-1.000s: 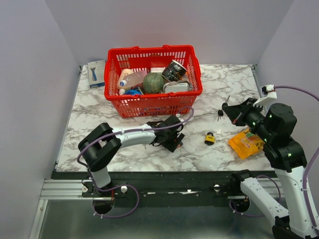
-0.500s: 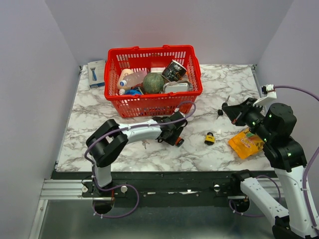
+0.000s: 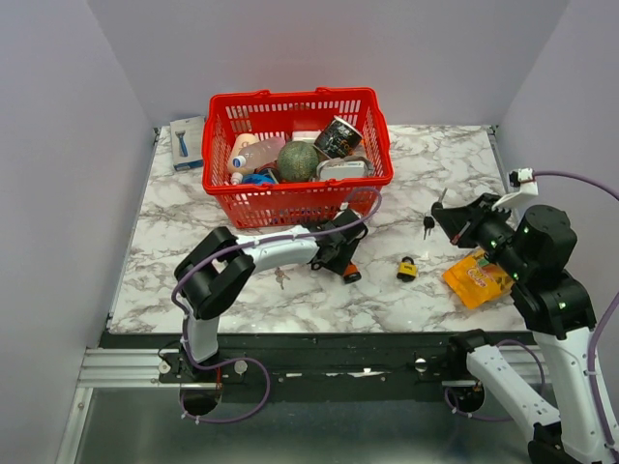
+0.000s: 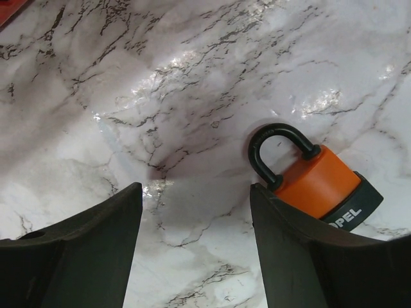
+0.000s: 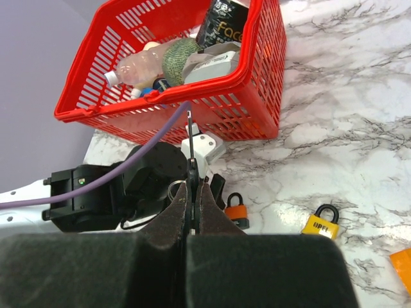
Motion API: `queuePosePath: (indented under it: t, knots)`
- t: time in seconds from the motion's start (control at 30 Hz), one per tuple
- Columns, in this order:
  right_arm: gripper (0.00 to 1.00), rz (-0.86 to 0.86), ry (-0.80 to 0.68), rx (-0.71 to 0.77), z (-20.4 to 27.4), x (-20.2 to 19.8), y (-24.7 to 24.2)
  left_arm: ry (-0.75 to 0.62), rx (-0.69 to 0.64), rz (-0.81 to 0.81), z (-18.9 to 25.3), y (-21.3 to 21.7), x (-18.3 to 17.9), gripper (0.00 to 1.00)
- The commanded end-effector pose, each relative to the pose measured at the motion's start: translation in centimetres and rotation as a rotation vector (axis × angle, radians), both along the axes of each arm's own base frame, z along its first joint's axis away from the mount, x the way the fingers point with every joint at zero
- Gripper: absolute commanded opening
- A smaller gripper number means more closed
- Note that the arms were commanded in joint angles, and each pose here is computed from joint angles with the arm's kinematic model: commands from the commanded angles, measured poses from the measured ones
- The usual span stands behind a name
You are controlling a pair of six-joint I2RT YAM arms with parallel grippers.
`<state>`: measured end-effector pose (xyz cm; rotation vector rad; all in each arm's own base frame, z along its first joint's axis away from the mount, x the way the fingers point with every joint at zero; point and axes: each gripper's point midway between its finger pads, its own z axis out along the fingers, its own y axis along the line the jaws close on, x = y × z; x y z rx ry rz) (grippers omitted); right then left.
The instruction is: Unlock with the key
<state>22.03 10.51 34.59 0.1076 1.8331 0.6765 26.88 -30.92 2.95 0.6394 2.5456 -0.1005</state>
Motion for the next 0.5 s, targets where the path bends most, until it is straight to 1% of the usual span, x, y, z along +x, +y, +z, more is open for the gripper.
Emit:
queuePosePath:
  t: [0.0,0.03,0.1,0.27,0.3,0.37,0.4,0.47]
  knots:
    - [0.01,-0.006,0.017,-0.028,-1.3,0.1,-0.3,-0.015,-0.070,0.049,2.9,-0.4,0.3,0.75]
    - [0.01,-0.003,0.020,-0.031,-1.5,0.2,-0.2,-0.004,-0.077,0.058,3.3,-0.4,0.1,0.74]
    - [0.01,0.011,0.032,-0.037,-2.1,0.1,0.0,0.022,-0.134,0.085,4.5,-1.2,-0.3,0.75]
    - [0.01,0.028,0.052,-0.046,-3.4,0.0,0.2,0.096,-0.202,0.155,6.0,-1.8,-1.6,0.75]
    - [0.01,0.029,0.058,-0.047,-3.7,0.1,0.2,0.116,-0.241,0.185,6.7,-2.5,-1.7,0.75]
    - [0.01,0.037,0.059,-0.046,-3.9,0.0,0.3,0.161,-0.239,0.223,6.6,-2.7,-2.1,0.77]
    - [0.01,0.040,0.061,-0.046,-4.0,-0.1,0.4,0.180,-0.266,0.234,7.3,-3.6,-2.1,0.77]
    - [0.01,0.044,0.062,-0.047,-4.2,-0.1,0.4,0.231,-0.231,0.281,6.5,-3.5,-2.6,0.78]
